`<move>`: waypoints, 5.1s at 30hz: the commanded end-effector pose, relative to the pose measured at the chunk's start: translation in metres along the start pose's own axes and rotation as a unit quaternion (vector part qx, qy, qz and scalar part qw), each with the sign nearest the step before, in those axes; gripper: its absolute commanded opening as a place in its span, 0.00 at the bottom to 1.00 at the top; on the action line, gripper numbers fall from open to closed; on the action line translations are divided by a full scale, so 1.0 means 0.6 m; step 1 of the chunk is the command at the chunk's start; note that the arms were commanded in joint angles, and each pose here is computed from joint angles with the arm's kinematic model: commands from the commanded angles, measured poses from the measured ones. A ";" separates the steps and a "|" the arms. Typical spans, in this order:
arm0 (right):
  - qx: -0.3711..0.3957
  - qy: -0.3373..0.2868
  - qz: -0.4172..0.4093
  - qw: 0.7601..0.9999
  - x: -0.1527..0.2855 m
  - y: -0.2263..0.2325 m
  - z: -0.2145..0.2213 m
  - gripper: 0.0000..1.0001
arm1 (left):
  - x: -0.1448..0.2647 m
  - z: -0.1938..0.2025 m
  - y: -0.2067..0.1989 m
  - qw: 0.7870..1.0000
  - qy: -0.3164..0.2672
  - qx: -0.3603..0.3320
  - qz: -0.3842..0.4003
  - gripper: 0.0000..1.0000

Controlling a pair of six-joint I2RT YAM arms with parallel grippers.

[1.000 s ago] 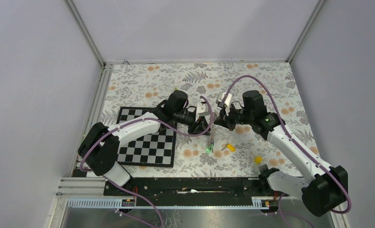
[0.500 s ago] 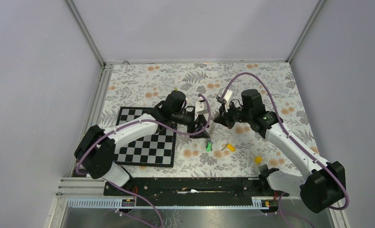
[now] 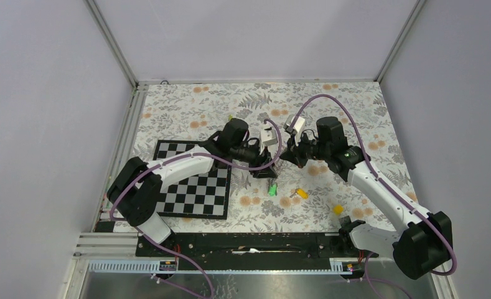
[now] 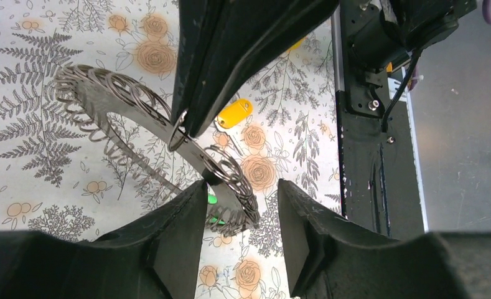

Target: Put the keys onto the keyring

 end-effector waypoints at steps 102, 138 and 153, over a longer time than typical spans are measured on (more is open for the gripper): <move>0.003 -0.001 0.034 0.999 -0.001 -0.028 0.013 0.00 | -0.033 -0.045 0.011 0.983 -0.062 0.162 0.053 0.30; 0.000 0.004 0.044 0.999 0.003 -0.032 0.019 0.00 | -0.023 -0.050 0.036 0.971 -0.109 0.213 0.025 0.00; 0.012 0.011 0.052 0.999 0.006 -0.035 0.026 0.01 | 0.014 -0.061 0.010 0.971 -0.116 0.191 0.084 0.00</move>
Point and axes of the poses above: each gripper's point midway between its finger pads, its own x axis back along the fingers, its own y axis along the line the jaws close on, z = x × y, the point moved 5 cm from there along x, back along the fingers, and after that the axes turned 12 degrees about x, right-handed, at the moved point
